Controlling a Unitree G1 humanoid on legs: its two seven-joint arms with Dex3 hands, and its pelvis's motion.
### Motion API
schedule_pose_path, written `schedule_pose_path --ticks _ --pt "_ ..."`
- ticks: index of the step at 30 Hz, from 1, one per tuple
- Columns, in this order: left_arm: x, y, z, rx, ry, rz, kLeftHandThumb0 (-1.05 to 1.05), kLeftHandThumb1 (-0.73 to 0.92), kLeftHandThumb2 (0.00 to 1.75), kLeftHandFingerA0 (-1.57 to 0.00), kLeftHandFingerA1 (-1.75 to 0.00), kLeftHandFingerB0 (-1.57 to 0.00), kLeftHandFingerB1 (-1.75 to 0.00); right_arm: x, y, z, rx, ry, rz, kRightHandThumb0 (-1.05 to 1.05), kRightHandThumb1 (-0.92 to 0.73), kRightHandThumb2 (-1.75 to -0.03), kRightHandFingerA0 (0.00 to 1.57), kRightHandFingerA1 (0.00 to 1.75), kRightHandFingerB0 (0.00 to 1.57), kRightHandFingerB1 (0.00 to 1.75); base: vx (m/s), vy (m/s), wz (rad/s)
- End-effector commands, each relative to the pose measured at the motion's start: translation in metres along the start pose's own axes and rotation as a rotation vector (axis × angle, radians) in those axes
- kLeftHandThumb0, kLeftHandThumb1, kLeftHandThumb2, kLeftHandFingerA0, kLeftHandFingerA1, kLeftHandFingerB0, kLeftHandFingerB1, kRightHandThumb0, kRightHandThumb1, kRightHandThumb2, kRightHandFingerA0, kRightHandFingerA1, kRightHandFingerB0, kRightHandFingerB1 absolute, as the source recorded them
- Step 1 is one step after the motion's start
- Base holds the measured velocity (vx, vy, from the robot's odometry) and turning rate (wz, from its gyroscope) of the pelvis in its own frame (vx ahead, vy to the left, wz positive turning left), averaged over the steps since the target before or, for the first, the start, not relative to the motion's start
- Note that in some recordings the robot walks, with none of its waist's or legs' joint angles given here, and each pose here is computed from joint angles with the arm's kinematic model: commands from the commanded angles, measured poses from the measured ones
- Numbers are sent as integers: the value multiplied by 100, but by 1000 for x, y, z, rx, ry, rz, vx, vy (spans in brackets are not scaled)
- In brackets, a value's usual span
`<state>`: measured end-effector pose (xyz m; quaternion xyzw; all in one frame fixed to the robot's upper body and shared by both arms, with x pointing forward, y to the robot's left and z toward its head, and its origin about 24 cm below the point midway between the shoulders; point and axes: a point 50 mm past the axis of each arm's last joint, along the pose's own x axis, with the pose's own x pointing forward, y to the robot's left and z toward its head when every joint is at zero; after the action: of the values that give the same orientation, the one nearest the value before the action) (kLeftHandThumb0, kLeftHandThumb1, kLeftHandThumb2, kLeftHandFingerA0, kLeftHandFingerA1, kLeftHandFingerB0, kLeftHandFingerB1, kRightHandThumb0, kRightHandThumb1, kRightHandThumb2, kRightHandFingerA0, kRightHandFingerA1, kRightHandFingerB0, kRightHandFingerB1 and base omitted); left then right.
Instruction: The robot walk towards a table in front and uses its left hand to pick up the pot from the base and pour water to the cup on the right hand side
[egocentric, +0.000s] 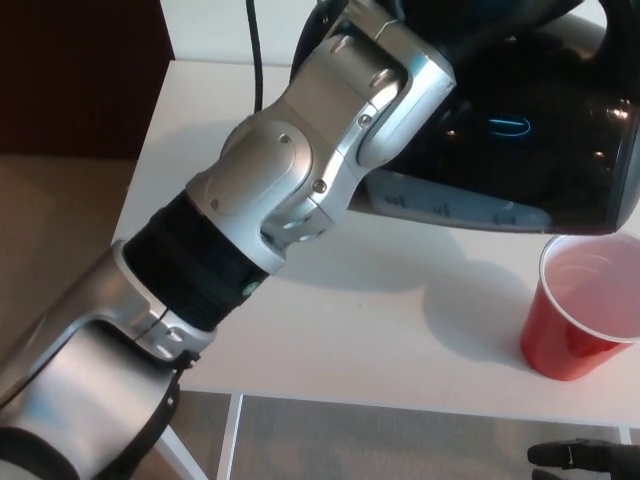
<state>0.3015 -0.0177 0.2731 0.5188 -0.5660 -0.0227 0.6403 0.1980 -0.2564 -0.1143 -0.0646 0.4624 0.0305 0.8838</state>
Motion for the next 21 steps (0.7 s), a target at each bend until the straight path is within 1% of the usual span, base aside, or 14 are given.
schedule_pose_path --ticks 1,4,5,7,10,11,14,15,18,19,21 --pt "10 16 4 76 -126 74 -37 57 61 -112 -157 -90 -56 -3 -6 -8 -37 33 -33 -58 -30 -82 67 79 64 75 0 0 0" --pt "10 15 5 89 -143 65 -37 57 61 -112 -157 -90 -56 -3 -7 -9 -40 37 -36 -58 -30 -82 67 79 64 75 0 0 0" --pt "9 14 6 106 -175 58 -39 54 59 -118 -148 -89 -52 -3 -7 -8 -43 36 -34 -58 -33 -81 67 79 62 75 0 0 0" --pt "8 10 11 140 -236 48 -40 52 58 -120 -144 -91 -51 -3 -8 -7 -54 33 -28 -59 -34 -81 66 79 62 75 0 0 0" --pt "9 6 14 157 -276 33 -40 51 57 -118 -146 -93 -52 -2 -7 -5 -45 29 -31 -57 -34 -83 67 79 63 75 0 0 0" --pt "10 4 18 153 -306 3 -48 43 66 -119 -141 -87 -57 -2 -6 -4 -22 27 -31 -56 -35 -82 66 80 63 76 0 0 0" --pt "9 3 20 167 -333 -6 -48 41 65 -119 -138 -86 -55 -1 -6 -3 -24 30 -36 -57 -34 -82 67 79 63 76 0 0 0" --pt "10 3 22 207 -358 -17 -41 49 56 -115 -142 -89 -49 -1 -5 -3 -34 34 -44 -57 -34 -82 68 80 65 77 0 0 0" --pt "11 3 24 225 -378 -14 -42 48 56 -118 -139 -90 -48 -1 -6 -3 -43 34 -43 -57 -35 -82 66 80 63 77 0 0 0" --pt "11 3 25 232 -381 -13 -45 51 56 -118 -138 -89 -48 -1 -6 -2 -41 34 -43 -57 -35 -84 65 80 63 77 0 0 0" --pt "12 4 26 244 -388 -18 -46 53 57 -117 -140 -88 -47 -1 -6 -1 -32 34 -45 -56 -35 -83 65 80 63 76 0 0 0"
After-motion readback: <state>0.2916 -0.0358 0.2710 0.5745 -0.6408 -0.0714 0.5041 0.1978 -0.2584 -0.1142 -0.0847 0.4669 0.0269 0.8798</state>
